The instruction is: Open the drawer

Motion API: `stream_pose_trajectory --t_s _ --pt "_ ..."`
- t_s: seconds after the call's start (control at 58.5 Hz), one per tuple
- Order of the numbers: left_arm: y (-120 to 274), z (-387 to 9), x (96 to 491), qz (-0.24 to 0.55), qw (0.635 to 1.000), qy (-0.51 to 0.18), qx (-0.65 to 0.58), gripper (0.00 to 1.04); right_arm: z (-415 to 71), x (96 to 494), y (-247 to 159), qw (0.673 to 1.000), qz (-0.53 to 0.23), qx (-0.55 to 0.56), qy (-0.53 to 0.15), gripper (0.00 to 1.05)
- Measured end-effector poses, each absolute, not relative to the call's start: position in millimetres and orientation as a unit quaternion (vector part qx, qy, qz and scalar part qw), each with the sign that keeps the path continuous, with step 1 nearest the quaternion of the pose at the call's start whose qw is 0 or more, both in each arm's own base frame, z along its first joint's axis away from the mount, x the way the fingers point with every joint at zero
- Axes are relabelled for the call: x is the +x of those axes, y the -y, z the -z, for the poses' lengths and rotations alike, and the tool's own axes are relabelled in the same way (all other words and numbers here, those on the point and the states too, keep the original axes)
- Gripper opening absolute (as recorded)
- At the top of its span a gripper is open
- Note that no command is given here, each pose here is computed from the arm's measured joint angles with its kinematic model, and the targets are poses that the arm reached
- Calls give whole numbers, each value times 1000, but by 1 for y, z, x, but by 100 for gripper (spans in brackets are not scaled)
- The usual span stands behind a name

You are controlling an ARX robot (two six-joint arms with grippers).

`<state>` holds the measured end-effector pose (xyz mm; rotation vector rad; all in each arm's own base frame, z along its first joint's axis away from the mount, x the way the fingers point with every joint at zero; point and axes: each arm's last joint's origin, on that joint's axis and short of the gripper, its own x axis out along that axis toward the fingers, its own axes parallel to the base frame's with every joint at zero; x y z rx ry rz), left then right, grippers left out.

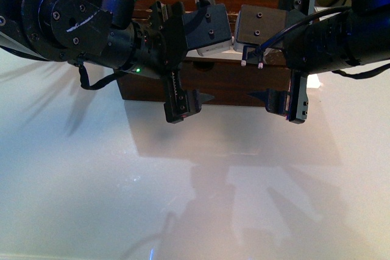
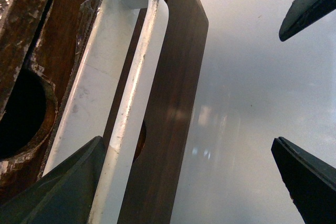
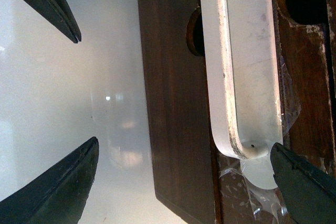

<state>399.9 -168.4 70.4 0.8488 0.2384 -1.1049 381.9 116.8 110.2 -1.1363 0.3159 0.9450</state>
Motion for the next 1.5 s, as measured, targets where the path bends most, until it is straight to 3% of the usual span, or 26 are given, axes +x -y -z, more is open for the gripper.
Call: stream_pose_trajectory --t_s 0.786,1.162,1.504 --pt "158 -67 407 519 728 -116 432 96 -102 398 -136 707 -448 -528 -141 96" --pt "154 -66 408 522 717 -109 448 96 -92 399 -144 667 -484 -546 -150 96" --pt "153 -66 408 524 712 -109 454 96 -89 404 -147 653 -496 -552 -151 96"
